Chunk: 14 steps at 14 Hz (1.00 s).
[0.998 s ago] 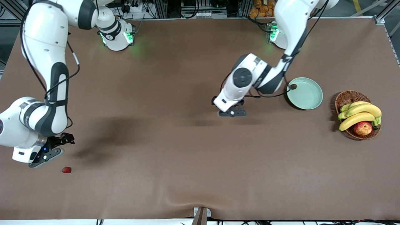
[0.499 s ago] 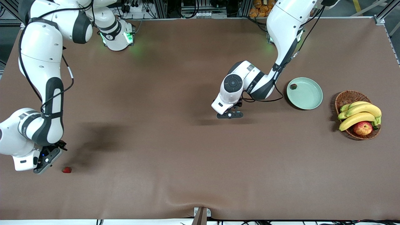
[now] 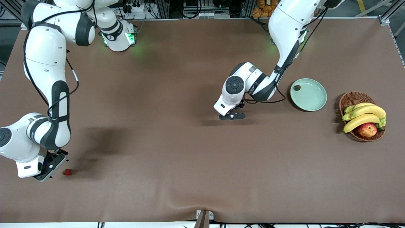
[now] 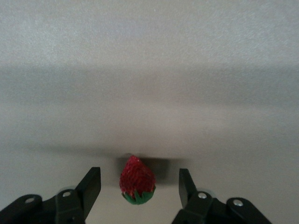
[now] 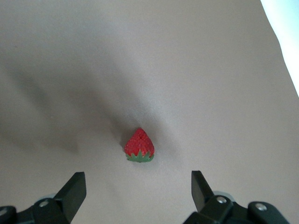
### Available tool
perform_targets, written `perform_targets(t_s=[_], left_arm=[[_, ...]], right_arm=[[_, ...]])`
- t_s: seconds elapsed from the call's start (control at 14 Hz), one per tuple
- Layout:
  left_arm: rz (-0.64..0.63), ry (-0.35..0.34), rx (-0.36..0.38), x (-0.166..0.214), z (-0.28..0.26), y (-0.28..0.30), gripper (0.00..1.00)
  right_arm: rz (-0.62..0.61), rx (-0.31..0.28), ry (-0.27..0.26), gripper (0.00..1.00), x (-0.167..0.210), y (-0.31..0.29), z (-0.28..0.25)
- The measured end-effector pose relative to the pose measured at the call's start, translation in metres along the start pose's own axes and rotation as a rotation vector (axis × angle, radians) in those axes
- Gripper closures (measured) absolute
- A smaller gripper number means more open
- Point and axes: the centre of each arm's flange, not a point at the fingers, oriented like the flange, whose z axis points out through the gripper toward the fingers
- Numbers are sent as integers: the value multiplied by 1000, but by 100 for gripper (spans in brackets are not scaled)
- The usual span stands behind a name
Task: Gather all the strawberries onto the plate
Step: 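Grasp the second strawberry with the left gripper while the right gripper reaches the last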
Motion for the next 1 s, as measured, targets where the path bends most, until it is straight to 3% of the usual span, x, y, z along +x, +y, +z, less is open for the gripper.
perform_targets(t_s=[0.14,0.29,0.36,0.5,1.0], left_arm=[[0,-4,3,-1,3,-1,30],[0,-5,4,-2,4,-1,47],[0,-4,4,-1,4,-2,47],[-1,-3,4,-1,4,-2,65],[-18,28,-12,8,-24,-8,67]], right_arm=[[-2,-11,9,0,-6,0,12],[5,-15,16,0,-6,-1,18],[18,-19,23,0,-3,-3,21],[53,-33,31,0,4,-5,26],[70,-32,22,0,2,-10,40]])
